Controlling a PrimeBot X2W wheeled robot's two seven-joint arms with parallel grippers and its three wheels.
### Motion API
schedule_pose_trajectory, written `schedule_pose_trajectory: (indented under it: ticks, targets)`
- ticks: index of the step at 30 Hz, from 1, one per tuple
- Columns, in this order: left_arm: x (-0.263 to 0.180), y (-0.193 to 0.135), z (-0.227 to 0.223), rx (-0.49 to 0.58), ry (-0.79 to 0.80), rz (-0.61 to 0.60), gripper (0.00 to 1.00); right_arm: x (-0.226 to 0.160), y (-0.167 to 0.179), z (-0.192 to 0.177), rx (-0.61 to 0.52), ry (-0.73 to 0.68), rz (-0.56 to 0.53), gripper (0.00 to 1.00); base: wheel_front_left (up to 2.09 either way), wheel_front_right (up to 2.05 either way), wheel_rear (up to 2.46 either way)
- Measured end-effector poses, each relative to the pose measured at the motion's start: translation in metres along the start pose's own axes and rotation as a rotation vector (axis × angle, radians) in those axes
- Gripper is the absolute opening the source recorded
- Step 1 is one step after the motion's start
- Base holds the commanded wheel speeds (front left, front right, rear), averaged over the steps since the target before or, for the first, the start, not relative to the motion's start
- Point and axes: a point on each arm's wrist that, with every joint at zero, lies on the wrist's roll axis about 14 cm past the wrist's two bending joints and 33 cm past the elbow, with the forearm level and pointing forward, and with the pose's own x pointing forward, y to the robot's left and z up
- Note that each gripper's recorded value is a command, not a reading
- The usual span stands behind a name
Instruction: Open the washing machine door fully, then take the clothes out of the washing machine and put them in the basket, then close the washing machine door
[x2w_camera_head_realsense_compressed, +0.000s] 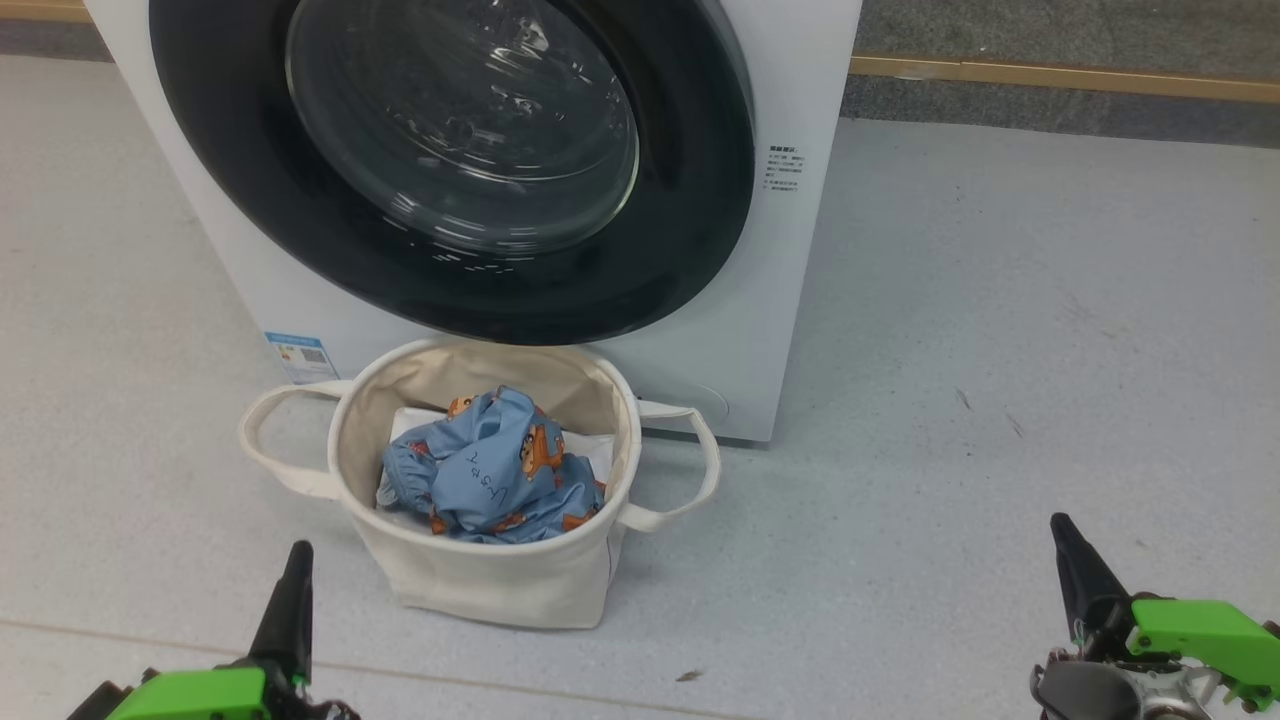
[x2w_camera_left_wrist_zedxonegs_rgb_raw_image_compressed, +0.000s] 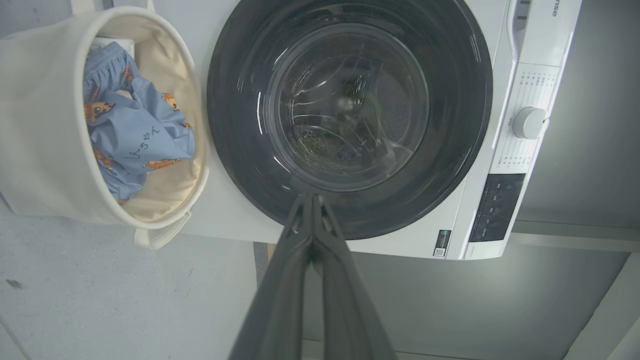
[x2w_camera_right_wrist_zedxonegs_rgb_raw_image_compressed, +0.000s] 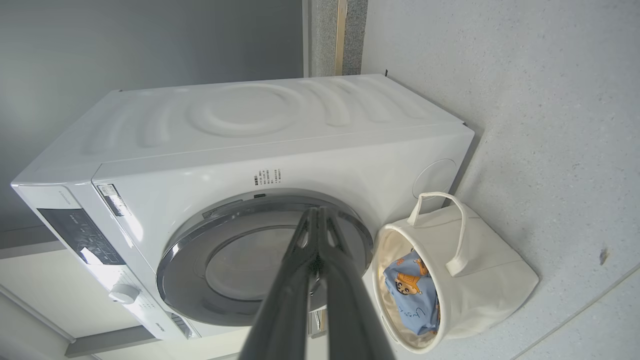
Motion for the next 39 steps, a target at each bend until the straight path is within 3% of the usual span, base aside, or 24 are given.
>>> schedule_pose_trajectory:
  ticks: [39]
  targets:
    - [0.0,0.0,0.0,0.0,0.0,0.0,0.0,0.0,0.0,0.0,0.0,0.0,0.0,0.0,0.0,0.0,0.0]
